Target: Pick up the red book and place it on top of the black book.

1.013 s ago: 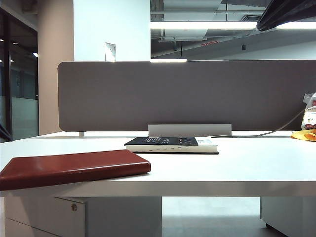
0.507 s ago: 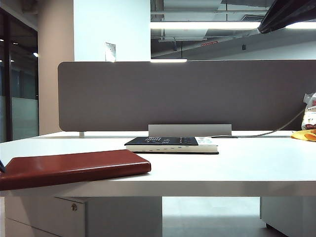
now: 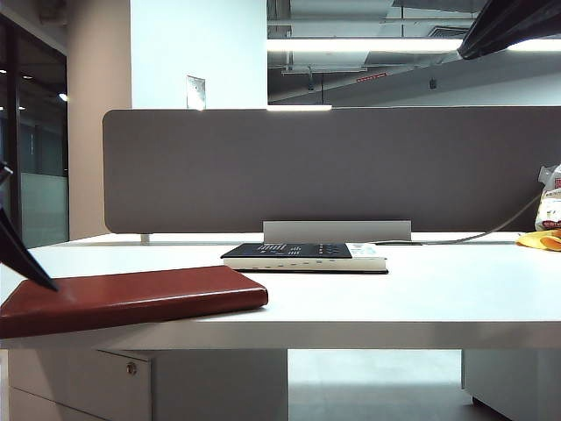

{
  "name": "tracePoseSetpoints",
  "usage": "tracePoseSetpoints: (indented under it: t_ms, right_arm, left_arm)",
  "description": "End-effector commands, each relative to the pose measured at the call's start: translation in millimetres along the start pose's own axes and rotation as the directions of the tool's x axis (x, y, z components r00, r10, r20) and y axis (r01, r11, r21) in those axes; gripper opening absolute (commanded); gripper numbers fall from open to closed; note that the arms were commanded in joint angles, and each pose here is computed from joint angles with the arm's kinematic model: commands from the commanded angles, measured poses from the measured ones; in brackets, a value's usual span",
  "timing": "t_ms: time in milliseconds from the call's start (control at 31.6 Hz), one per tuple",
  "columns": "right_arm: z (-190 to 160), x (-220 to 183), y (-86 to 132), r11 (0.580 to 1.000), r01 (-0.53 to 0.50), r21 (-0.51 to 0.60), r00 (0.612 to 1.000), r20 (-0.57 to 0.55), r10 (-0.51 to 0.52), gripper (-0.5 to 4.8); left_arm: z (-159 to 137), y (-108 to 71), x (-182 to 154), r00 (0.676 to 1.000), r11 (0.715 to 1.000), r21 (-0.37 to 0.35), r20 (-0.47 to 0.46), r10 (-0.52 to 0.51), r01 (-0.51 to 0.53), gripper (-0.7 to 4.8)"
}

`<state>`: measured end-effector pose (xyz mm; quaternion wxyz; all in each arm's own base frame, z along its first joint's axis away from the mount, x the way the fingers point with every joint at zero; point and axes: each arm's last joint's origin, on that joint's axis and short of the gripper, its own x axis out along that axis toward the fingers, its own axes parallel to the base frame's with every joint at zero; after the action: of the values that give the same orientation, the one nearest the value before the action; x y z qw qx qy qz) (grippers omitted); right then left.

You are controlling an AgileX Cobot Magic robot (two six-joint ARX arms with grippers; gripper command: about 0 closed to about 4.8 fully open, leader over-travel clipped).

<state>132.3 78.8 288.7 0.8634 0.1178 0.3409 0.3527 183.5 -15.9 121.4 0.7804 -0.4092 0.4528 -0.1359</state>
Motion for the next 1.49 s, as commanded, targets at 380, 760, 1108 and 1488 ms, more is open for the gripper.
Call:
tracePoseSetpoints:
  t_ms: [380,760,1108,1488]
  right_arm:
    - [2,-1,1,1.0,-0.005,-0.009,1.0,0.01,0.005,-0.03]
    - [1,-1,1,1.0,-0.004,-0.008,1.0,0.008,0.004,-0.03]
    - [1,-1,1,1.0,-0.004,-0.009,1.0,0.008,0.004,-0.03]
    - [1,-1,1,1.0,-0.004,-0.008,1.0,0.007,0.004,-0.03]
  left_arm:
    - [4,1.9,6,1.0,1.0,-0.011,0.006,-0.024,0.024,3.31]
    - [8,3.1,12,0.998,0.998,-0.003,0.014,-0.057,0.057,2.19]
    - [8,2.2,12,0.997,0.997,0.018,0.007,-0.075,0.075,0.35]
    - [12,-8.4,10,0.964,0.963,0.066,-0.058,-0.258,0.262,-0.06]
